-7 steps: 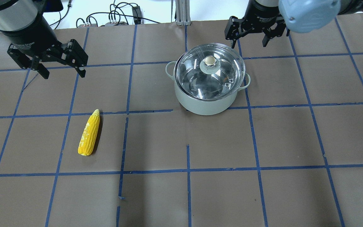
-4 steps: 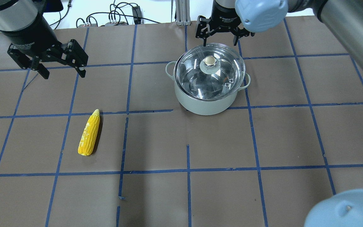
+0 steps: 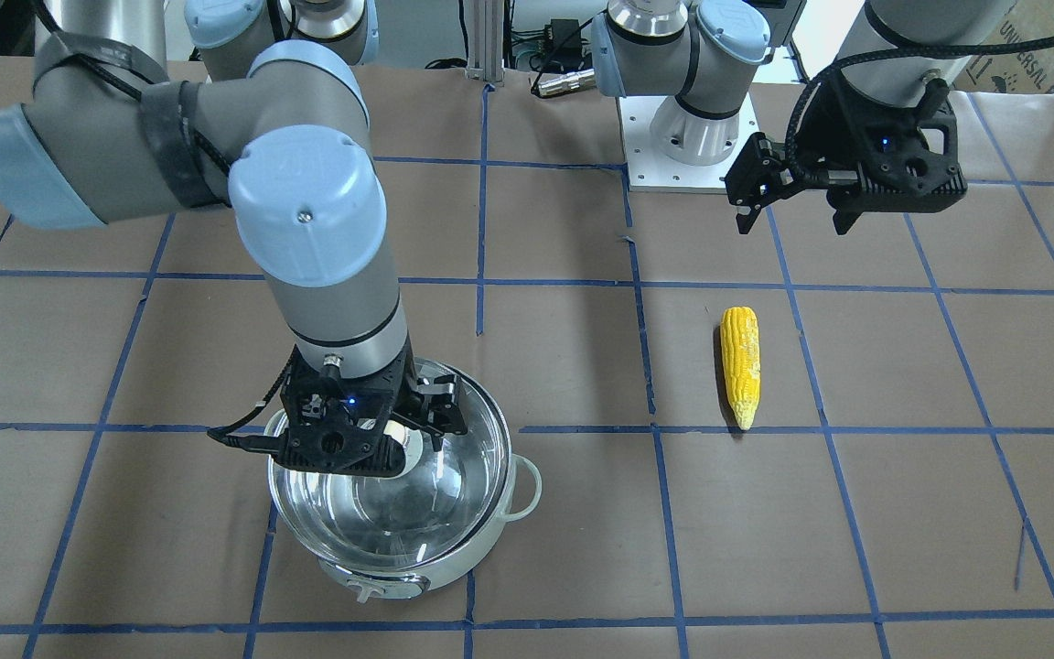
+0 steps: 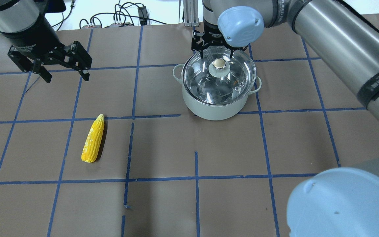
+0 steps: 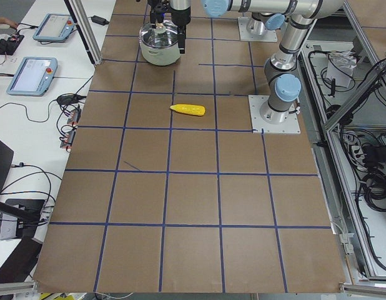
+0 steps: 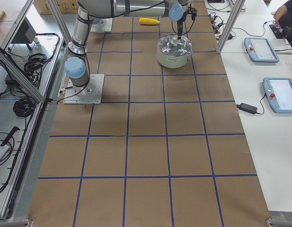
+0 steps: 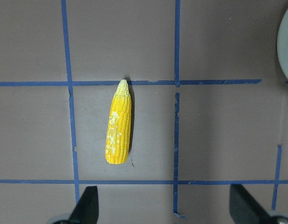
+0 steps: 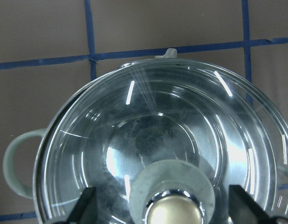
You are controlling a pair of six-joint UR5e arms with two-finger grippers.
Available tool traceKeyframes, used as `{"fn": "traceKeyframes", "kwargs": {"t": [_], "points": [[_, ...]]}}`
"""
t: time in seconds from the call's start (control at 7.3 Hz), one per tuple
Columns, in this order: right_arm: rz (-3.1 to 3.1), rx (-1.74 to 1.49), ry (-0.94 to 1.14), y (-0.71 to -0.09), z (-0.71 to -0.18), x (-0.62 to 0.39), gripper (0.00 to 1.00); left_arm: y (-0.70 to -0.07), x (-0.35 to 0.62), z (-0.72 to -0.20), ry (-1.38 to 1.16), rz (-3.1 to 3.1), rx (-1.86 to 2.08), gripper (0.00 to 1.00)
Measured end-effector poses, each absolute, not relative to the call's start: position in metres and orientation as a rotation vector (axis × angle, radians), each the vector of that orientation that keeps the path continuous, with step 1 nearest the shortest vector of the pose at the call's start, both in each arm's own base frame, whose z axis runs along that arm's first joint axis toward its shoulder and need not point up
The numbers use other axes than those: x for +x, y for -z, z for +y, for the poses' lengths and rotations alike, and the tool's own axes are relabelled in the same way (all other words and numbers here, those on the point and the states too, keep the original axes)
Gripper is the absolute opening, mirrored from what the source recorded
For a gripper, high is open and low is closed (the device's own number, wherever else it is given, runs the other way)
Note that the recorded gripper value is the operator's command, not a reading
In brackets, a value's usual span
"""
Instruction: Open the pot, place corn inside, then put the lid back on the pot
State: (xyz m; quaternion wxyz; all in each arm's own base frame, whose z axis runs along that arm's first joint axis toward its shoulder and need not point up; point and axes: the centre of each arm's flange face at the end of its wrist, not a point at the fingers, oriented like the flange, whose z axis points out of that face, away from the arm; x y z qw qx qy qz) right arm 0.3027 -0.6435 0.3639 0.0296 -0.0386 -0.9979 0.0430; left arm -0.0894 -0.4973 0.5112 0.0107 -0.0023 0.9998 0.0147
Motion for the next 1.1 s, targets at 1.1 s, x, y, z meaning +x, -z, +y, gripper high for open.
{"fn": "traceKeyframes", "kwargs": {"t": [1.1], "points": [[-3.04, -0.109, -0.109, -0.3537, -0.6417, 0.3034, 0.99, -0.5107, -0.0889, -0.4972, -0.048, 3.12, -0.009, 1.0]]}}
